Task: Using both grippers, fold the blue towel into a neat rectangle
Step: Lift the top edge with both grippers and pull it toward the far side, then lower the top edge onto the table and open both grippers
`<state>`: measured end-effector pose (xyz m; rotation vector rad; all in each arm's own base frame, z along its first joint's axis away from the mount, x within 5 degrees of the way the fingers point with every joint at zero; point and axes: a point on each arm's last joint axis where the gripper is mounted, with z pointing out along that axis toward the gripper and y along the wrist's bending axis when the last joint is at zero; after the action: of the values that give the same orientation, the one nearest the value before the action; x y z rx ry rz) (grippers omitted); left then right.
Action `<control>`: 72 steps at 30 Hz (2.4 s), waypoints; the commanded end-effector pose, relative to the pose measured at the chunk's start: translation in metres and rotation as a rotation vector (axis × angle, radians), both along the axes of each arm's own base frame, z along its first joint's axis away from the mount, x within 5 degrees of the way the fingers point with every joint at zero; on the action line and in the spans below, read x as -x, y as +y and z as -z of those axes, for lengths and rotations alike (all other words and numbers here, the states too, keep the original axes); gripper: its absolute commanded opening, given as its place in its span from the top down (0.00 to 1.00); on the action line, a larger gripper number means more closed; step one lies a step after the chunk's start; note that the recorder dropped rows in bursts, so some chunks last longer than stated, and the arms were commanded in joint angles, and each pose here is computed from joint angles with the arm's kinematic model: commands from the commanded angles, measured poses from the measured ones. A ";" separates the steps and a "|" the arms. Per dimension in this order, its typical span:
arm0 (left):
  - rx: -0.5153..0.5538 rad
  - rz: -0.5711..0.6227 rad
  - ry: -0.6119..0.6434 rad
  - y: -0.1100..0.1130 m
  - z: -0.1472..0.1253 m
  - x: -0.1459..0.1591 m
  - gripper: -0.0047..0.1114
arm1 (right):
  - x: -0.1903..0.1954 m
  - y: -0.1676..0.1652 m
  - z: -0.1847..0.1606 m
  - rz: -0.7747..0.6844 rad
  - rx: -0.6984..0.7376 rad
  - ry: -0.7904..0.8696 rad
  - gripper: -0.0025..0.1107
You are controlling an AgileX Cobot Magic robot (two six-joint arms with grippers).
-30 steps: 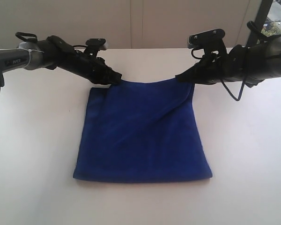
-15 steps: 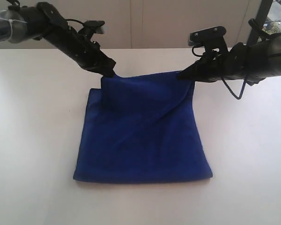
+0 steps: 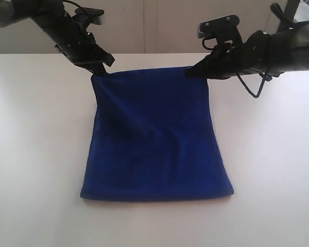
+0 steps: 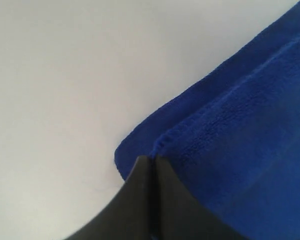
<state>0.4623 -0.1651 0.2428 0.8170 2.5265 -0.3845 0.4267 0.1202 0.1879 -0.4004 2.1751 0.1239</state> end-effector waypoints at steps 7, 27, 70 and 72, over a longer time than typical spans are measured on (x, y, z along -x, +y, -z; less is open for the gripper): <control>-0.094 -0.062 -0.025 0.015 -0.039 0.016 0.96 | 0.001 0.015 -0.011 -0.060 0.021 -0.030 0.98; -0.060 -0.093 -0.032 0.007 0.007 -0.008 0.96 | -0.002 0.012 -0.014 -0.076 0.069 -0.083 0.98; 0.003 -0.114 -0.038 -0.002 0.055 -0.026 0.96 | -0.024 -0.009 0.035 -0.086 0.187 -0.040 0.98; 0.006 -0.118 -0.051 -0.002 0.055 -0.028 0.96 | -0.026 -0.010 0.040 -0.080 0.191 -0.044 0.98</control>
<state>0.4895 -0.1678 0.1876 0.6602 2.5191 -0.3379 0.4483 0.1152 0.1513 -0.6021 2.1621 -0.0137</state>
